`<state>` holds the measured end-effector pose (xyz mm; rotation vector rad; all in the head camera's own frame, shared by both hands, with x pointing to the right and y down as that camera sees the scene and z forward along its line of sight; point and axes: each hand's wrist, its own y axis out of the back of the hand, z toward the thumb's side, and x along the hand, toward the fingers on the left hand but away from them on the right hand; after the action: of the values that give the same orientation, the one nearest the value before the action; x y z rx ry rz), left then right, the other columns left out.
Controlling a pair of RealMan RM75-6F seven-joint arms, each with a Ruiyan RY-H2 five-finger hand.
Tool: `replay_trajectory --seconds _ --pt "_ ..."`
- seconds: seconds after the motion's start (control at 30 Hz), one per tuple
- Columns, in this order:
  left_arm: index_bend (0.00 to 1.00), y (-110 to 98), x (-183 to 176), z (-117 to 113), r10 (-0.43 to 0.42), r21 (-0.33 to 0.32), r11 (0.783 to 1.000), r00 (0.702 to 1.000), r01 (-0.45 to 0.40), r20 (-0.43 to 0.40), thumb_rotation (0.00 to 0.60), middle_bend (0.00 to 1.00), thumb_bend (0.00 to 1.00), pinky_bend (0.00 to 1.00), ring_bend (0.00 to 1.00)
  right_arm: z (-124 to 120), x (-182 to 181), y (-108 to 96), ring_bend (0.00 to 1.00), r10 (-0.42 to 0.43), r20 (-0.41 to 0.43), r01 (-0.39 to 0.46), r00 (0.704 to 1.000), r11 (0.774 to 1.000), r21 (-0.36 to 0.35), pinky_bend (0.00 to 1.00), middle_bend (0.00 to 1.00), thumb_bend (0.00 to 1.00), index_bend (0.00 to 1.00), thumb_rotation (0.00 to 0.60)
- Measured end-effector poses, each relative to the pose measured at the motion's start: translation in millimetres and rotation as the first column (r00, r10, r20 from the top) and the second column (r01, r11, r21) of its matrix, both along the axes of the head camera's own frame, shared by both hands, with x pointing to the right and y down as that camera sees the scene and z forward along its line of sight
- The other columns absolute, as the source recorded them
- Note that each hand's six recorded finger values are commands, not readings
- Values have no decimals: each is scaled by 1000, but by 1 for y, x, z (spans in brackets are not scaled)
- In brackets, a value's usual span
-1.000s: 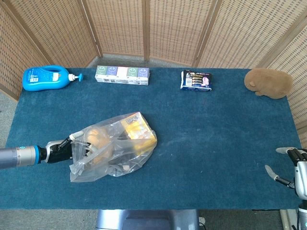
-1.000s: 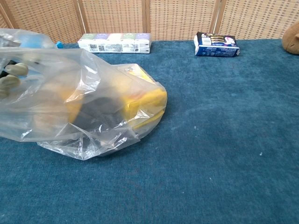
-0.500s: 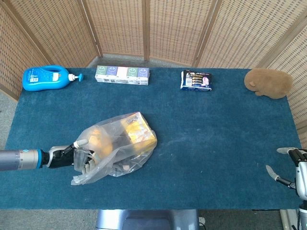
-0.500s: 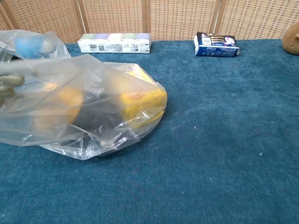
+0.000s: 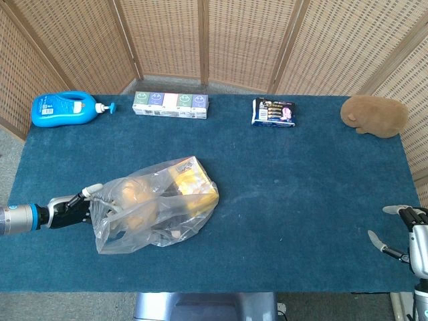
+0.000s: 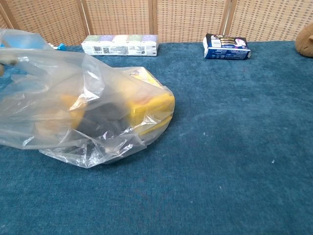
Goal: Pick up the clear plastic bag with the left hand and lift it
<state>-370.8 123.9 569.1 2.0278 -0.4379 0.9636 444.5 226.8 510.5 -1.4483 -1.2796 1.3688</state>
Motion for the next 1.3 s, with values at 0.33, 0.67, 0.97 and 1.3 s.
replay_trajectory --seconds 0.33,0.67,0.97,1.3 --pt "324 -6 -9 -1 -32 24 999 999 31 19 0 469 39 413 434 2 -4 -3 401 -12 2 12 1000 1000 -4 253 409 268 367 408" --pt "325 -11 -22 2 -49 54 998 994 44 101 0 464 33 413 429 3 -5 -4 401 -10 -1 10 1000 1000 -4 253 409 267 367 409" --pt "324 4 0 5 122 -1 993 989 -122 82 0 463 18 413 427 0 -3 -3 401 -5 -2 5 1000 1000 3 253 409 267 367 407" --pt "324 8 31 -2 143 -39 989 989 -144 -21 0 463 18 413 426 -2 -1 0 401 -2 2 2 1000 1000 8 253 409 267 367 408"
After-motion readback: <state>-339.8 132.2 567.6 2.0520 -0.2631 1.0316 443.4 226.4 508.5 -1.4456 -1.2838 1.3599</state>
